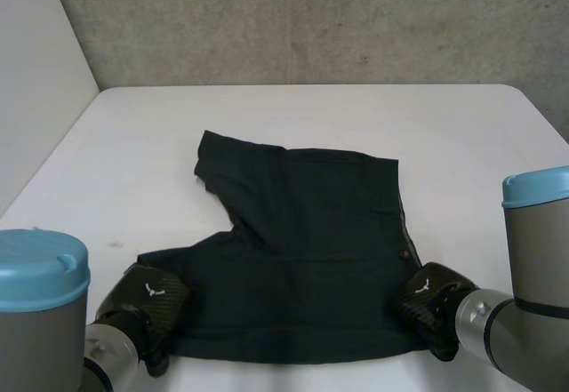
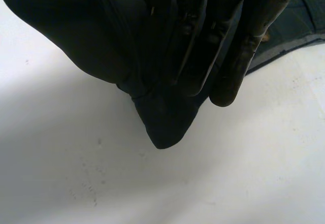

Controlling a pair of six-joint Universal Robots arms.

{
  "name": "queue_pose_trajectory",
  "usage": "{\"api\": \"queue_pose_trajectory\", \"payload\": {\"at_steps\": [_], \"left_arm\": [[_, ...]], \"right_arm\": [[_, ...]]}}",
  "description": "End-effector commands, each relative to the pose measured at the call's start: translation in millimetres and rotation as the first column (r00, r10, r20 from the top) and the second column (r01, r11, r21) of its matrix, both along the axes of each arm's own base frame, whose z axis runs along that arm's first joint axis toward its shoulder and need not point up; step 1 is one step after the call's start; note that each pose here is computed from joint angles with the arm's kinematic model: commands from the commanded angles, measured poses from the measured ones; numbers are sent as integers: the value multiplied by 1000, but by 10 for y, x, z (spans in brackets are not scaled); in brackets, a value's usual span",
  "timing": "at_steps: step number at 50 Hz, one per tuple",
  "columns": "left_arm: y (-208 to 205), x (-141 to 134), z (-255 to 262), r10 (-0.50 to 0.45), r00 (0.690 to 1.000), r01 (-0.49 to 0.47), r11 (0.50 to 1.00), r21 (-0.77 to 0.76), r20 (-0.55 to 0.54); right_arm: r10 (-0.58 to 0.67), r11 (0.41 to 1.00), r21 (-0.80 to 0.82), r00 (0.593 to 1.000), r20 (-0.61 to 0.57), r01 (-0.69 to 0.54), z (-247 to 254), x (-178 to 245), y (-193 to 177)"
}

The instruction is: Fold the shorts.

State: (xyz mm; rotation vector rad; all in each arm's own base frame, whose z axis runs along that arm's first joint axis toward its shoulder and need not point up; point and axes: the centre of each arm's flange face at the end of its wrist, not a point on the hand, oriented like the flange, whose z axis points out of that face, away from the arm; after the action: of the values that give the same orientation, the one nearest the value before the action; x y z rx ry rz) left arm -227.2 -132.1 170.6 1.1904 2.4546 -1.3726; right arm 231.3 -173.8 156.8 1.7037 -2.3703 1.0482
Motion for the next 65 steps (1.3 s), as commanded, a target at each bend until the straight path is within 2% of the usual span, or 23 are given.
{"api": "queue_pose_trajectory", "payload": {"at_steps": [1,5,10,13,20,25,29,35,45,57,65], "left_arm": [[-283,-110,357,7,994,-24,987,-158,-106],[-664,-152,415,31,987,-65,975,-213,-159],[-1220,-256,269,-21,972,-25,981,-194,-235],[-1402,-309,152,-39,967,-3,986,-164,-251],[-1936,-340,-167,70,941,-93,994,-55,-331],[-2206,-304,-305,185,909,-168,983,78,-374],[-2313,-334,-376,227,892,-189,973,134,-390],[-2407,-365,-332,218,885,-190,976,110,-411],[-2480,-504,-305,173,885,-161,985,63,-432],[-2475,-819,-310,86,886,-93,996,6,-457],[-2526,-875,-348,69,883,-84,996,-11,-464]], "right_arm": [[-11,999,-39,1000,21,12,14,-5,-96],[-6,997,-79,999,38,9,17,27,-133],[-6,994,-110,998,56,12,7,46,-166],[-6,993,-117,998,60,13,5,50,-173],[-11,992,-122,997,72,19,2,60,-183],[-14,991,-131,997,77,24,-13,64,-207],[-11,991,-129,997,77,21,-20,68,-201],[-11,992,-127,997,76,21,-34,67,-198],[-12,991,-135,997,79,22,-53,69,-207],[-12,994,-112,998,69,20,-126,68,-201],[-13,995,-96,998,62,19,-174,66,-197]]}}
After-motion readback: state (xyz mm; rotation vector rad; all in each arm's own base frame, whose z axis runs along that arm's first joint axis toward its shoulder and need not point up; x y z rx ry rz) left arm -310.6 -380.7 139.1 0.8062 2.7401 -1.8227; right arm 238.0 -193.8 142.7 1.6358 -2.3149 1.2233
